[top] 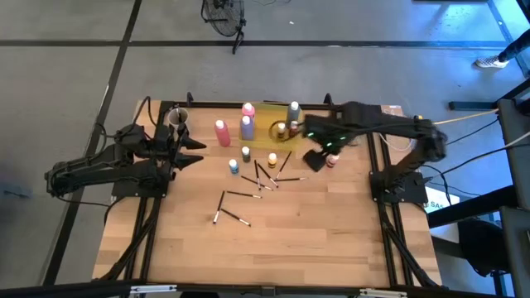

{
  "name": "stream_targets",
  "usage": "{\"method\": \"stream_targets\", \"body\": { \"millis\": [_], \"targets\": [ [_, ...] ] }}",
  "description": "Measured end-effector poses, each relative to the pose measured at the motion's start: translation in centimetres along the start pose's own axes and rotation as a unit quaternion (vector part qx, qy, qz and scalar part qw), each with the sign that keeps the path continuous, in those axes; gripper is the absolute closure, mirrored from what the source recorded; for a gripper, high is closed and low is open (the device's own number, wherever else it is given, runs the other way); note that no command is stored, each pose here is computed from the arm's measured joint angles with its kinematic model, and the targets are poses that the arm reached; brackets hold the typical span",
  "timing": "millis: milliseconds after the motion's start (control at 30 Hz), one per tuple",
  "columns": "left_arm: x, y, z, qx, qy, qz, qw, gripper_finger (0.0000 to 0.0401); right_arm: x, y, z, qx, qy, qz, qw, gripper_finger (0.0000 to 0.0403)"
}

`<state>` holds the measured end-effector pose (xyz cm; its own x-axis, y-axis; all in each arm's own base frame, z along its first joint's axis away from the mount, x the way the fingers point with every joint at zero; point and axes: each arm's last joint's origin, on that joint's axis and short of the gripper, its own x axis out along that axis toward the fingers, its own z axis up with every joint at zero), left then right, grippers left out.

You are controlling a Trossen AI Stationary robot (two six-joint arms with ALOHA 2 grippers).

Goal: Pick & Place Paint Supplies
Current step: Put the small pink paint bottle into the yellow bin

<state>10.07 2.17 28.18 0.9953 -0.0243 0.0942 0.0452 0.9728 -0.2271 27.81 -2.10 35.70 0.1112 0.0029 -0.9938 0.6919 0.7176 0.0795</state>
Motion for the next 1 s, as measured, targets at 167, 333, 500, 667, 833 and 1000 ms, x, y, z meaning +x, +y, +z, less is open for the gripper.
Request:
{"method": "stream_targets", "body": {
  "millis": [167, 333, 500, 667, 833, 1000],
  "targets": [
    [0.0, 0.1, -0.2, -0.003, 0.010, 0.003, 1.000, 0.0211, -1.1, -3.9, -4.1, 0.079, -0.010, 0.012, 0.997, 0.0098],
    [0.0, 0.1, -0.4, 0.000, 0.017, 0.005, 1.000, 0.0211, -0.1, -7.1, -8.1, 0.188, -0.022, -0.003, 0.982, 0.0098],
    [0.0, 0.1, -0.4, 0.005, 0.016, 0.010, 1.000, 0.0211, 2.3, -8.5, -9.7, 0.214, -0.017, -0.036, 0.976, 0.0098],
    [0.0, 0.1, -0.4, 0.004, 0.017, 0.011, 1.000, 0.0211, 4.2, -8.5, -9.8, 0.180, 0.001, -0.056, 0.982, 0.0098],
    [0.0, 0.1, -0.4, 0.004, 0.019, 0.011, 1.000, 0.0211, 5.2, -7.8, -8.9, 0.162, -0.033, -0.033, 0.986, 0.0098],
    [0.0, 0.2, -0.5, 0.002, 0.023, 0.012, 1.000, 0.0211, 6.0, -6.9, -7.7, 0.161, -0.095, -0.008, 0.982, 0.0098]
  ]
}}
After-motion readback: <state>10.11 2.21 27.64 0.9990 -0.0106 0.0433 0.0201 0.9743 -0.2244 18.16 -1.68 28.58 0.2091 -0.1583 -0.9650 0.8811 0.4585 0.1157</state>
